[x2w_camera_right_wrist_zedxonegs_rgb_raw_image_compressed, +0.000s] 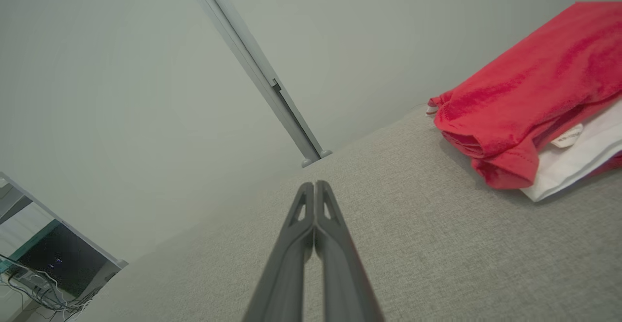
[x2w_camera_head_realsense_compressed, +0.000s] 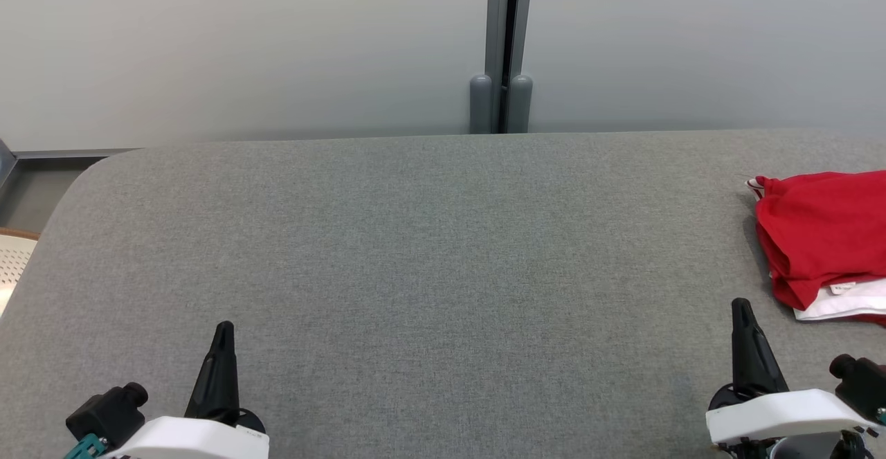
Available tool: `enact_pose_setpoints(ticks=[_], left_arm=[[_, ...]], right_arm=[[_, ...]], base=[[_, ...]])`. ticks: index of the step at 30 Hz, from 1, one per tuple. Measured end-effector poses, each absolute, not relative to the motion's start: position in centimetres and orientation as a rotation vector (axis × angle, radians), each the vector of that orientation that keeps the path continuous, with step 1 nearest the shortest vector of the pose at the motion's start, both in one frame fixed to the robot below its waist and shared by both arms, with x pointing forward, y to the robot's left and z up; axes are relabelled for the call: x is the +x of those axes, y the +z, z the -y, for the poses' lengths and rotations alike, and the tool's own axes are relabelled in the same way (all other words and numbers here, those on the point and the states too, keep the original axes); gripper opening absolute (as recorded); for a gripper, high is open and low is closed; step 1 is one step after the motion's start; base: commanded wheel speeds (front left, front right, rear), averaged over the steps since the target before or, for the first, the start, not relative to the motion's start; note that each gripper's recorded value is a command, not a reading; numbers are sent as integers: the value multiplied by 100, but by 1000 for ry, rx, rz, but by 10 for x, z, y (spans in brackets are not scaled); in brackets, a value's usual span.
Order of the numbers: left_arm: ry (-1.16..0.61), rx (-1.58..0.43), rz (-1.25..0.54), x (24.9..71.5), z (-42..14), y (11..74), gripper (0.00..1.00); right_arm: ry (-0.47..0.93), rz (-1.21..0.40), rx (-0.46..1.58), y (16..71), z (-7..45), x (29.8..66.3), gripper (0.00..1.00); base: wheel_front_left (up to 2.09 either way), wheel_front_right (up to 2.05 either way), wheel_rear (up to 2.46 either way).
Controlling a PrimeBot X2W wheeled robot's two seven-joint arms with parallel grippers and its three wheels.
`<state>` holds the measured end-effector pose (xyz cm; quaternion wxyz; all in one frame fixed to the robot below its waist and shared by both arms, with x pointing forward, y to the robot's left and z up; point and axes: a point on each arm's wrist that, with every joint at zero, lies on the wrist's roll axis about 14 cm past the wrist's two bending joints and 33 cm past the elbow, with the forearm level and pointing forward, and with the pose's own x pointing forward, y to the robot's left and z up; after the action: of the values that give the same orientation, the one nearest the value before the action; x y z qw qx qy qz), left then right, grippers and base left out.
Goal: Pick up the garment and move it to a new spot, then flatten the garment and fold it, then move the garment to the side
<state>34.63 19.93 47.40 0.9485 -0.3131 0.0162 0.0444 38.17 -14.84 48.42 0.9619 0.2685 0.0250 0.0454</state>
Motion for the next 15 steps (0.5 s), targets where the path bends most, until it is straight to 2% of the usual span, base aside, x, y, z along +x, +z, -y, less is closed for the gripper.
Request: enact_pose_setpoints(ticks=[15], left_arm=[[111, -833, -41, 353, -204, 475, 0]], right_arm=[[39, -69, 759, 484, 161, 384, 0]], base=[[0, 0, 0]])
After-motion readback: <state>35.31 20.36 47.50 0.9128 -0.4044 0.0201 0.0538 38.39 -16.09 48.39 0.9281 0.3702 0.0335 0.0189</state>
